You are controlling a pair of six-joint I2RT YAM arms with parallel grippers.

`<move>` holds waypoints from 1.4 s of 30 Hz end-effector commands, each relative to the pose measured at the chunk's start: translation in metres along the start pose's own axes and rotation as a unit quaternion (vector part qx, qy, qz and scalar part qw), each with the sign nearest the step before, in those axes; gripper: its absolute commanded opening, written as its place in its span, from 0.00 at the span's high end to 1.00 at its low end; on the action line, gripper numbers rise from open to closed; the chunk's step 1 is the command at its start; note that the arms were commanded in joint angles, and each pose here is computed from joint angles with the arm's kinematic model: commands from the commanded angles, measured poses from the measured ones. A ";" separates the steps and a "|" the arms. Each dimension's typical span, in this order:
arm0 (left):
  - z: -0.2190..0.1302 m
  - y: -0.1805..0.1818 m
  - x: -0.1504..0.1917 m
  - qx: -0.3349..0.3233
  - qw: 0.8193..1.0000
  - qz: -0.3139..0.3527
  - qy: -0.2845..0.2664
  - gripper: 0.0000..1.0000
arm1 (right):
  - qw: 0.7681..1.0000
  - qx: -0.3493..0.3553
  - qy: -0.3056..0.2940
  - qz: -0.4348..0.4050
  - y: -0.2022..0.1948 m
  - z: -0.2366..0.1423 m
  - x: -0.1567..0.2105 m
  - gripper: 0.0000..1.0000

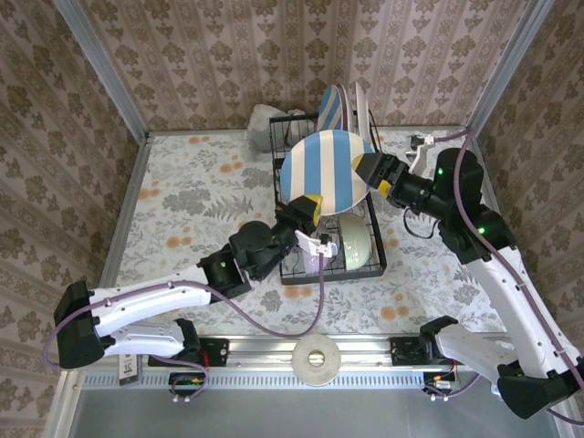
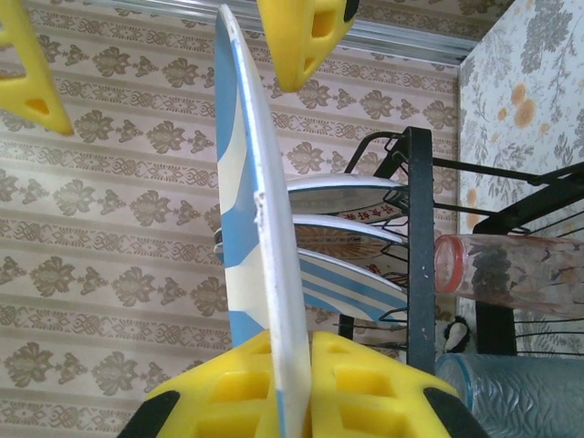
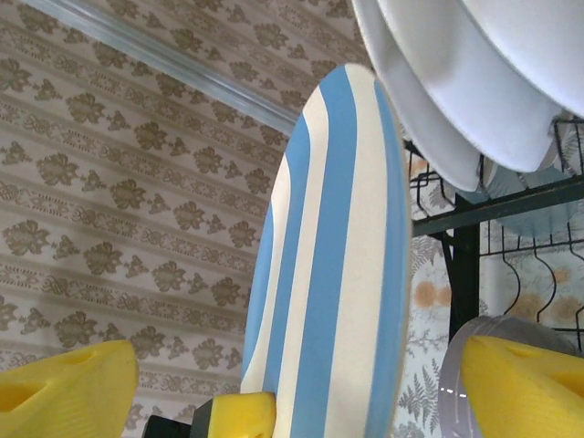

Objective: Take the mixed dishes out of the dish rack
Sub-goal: Place the plate at the top-right of the table.

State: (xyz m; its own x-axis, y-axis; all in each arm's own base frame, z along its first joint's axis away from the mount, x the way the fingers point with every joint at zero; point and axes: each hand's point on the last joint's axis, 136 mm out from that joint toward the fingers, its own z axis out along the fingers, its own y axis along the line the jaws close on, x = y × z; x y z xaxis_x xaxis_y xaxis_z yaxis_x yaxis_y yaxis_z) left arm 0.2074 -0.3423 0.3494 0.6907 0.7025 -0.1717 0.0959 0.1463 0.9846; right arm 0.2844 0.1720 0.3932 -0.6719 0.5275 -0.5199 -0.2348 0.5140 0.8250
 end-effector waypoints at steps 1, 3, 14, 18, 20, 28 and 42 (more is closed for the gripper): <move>-0.010 0.034 0.000 -0.059 0.998 -0.001 0.004 1.00 | 1.000 -0.019 -0.008 -0.004 0.013 0.001 -0.004 0.11; -0.010 0.034 0.000 -0.060 0.998 0.002 0.005 1.00 | 1.000 -0.023 -0.007 0.002 0.013 0.003 -0.002 0.13; -0.011 0.039 -0.002 -0.071 0.997 0.007 0.005 1.00 | 1.000 -0.023 0.000 0.003 0.012 0.006 0.010 0.34; -0.011 0.039 -0.003 -0.070 0.997 0.008 0.006 1.00 | 1.000 -0.022 -0.001 0.001 0.011 0.005 0.012 0.41; -0.011 0.038 -0.003 -0.070 0.997 0.009 0.007 1.00 | 1.000 -0.024 0.000 -0.003 0.012 0.004 0.013 0.44; -0.010 0.039 -0.002 -0.073 0.997 0.010 0.011 1.00 | 1.000 -0.017 -0.002 -0.008 0.009 0.001 0.017 0.62; -0.011 0.038 -0.004 -0.070 0.998 0.007 0.004 0.98 | 1.000 -0.018 -0.004 -0.013 0.007 0.000 0.018 0.97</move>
State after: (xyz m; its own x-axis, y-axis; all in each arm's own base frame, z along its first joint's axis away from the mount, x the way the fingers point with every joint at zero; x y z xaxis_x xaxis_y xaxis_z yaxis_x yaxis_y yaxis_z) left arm 0.2060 -0.3389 0.3620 0.6759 0.7296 -0.1044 0.0018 0.1399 0.9902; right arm 0.2735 0.1857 0.3863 -0.6827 0.5390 -0.4934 -0.2289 0.4834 0.8449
